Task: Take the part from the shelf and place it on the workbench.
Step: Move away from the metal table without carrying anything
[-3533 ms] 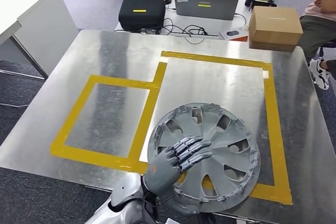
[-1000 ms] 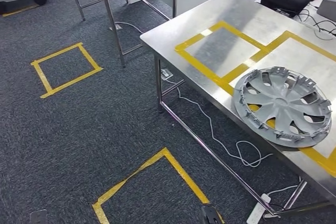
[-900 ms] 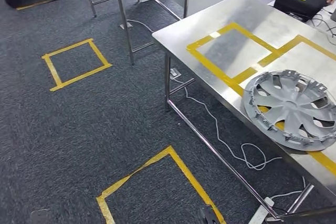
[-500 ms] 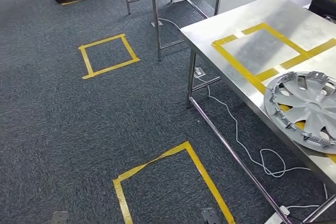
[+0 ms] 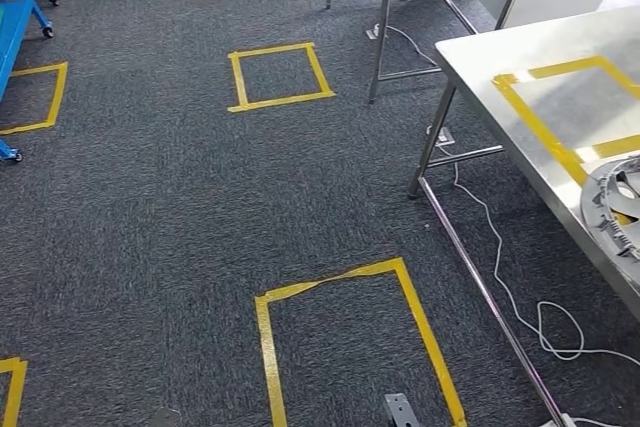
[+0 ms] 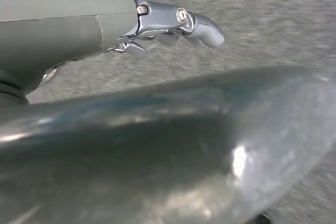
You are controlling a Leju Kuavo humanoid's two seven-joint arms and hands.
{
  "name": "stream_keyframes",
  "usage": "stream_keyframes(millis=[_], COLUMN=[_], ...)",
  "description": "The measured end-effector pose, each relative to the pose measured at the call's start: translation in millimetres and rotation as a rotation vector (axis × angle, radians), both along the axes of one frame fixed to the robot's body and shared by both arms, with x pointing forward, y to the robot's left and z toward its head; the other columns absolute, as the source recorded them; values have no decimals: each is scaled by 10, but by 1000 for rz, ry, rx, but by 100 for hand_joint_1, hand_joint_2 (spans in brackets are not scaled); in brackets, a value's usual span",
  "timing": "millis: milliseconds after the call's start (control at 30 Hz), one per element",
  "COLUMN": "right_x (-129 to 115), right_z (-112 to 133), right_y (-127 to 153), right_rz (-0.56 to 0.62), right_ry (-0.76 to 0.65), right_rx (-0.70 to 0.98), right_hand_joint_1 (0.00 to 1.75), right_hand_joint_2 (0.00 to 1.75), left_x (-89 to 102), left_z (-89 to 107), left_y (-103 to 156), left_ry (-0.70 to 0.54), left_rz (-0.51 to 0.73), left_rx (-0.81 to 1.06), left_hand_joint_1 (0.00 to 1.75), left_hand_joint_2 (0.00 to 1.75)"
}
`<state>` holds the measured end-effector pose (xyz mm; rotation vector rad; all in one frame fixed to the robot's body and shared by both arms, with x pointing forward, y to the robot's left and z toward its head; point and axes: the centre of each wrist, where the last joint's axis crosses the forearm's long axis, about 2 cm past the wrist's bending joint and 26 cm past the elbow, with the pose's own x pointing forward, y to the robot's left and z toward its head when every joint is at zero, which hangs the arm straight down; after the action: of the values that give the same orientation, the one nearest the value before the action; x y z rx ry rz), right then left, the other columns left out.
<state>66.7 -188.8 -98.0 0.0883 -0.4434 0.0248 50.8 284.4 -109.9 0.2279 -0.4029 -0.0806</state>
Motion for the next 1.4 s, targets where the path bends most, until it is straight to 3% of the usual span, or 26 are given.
stream_keyframes(millis=[633, 800, 1400], right_x=[-85, -104, -138], right_z=[-14, -17, -26], right_y=[-3, -7, -27], right_rz=[-20, -24, -45], right_ry=[10, 14, 12], right_rx=[5, 5, 9], right_hand_joint_1=[0, 0, 0], right_hand_joint_2=[0, 0, 0], left_x=[-9, -77, -54], left_z=[8, 1, 7], left_y=[-242, -267, -337], left_ry=[-45, -33, -104], left_rz=[-126, -135, -173], left_rx=[-32, -36, -89], left_hand_joint_1=[0, 0, 0], left_hand_joint_2=[0, 0, 0])
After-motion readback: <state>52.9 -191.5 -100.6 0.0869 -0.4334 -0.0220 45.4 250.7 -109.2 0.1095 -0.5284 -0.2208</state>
